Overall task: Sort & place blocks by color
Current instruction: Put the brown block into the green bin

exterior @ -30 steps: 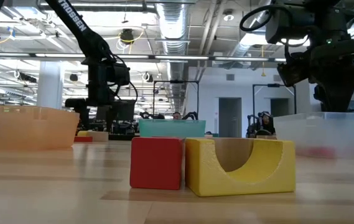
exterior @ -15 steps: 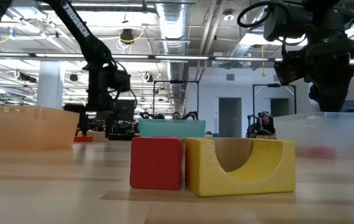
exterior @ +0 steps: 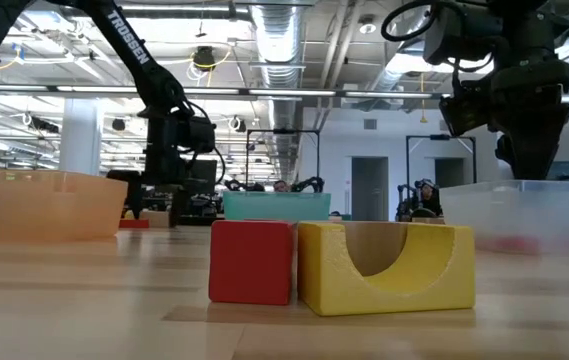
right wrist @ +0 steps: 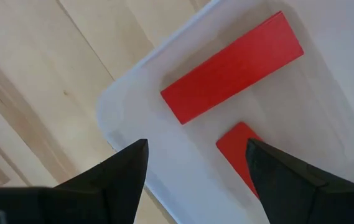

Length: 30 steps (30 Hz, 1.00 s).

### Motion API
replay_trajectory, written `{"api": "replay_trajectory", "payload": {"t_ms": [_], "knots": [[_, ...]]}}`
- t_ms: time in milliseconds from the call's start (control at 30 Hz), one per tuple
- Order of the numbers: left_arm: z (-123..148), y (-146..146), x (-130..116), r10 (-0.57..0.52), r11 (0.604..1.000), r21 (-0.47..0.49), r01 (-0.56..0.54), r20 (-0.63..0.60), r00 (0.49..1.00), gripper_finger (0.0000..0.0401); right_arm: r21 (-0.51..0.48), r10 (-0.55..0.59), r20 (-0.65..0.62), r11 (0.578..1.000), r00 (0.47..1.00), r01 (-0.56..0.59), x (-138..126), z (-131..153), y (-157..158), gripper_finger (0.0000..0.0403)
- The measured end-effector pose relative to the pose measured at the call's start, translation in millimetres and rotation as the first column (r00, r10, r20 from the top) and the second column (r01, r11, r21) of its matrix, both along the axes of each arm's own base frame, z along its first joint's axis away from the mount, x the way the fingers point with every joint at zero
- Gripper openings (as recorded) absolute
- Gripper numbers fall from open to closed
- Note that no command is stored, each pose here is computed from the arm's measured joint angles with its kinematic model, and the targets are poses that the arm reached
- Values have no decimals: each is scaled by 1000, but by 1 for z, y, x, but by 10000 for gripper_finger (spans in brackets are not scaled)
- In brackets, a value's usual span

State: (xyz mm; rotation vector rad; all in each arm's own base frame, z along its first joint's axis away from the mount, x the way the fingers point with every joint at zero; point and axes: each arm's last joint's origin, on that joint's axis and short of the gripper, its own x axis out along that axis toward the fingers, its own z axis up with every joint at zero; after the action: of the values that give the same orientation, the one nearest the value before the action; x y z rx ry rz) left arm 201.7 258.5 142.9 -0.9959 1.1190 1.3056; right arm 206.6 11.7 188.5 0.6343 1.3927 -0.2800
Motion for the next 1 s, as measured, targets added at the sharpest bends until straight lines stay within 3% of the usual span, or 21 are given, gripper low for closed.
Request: {"api": "replay_trajectory", "payload": {"t_ms": [233, 400, 533, 733, 1000], "knots": [[0, 4, 0, 22, 999, 24, -22, 31, 999, 326, -1, 7, 8, 1000, 1000, -7, 1, 0, 0, 292], [0, 7, -3, 31, 1000, 2, -32, 54, 998, 302, -1, 7, 9, 1000, 1000, -7, 1, 0, 0, 292], [1, 7, -3, -3, 1000, -1, 3, 55, 999, 270, -2, 9, 10, 1000, 1000, -9, 1, 0, 0, 292], [3, 5, -2, -62, 998, -21, 64, 78, 995, 267, -1, 7, 10, 1000, 1000, -7, 1, 0, 0, 292], [37, -13, 12, -151, 988, 68, 141, 176, 973, 274, 0, 1, 8, 1000, 1000, -1, 1, 0, 0, 292]]}}
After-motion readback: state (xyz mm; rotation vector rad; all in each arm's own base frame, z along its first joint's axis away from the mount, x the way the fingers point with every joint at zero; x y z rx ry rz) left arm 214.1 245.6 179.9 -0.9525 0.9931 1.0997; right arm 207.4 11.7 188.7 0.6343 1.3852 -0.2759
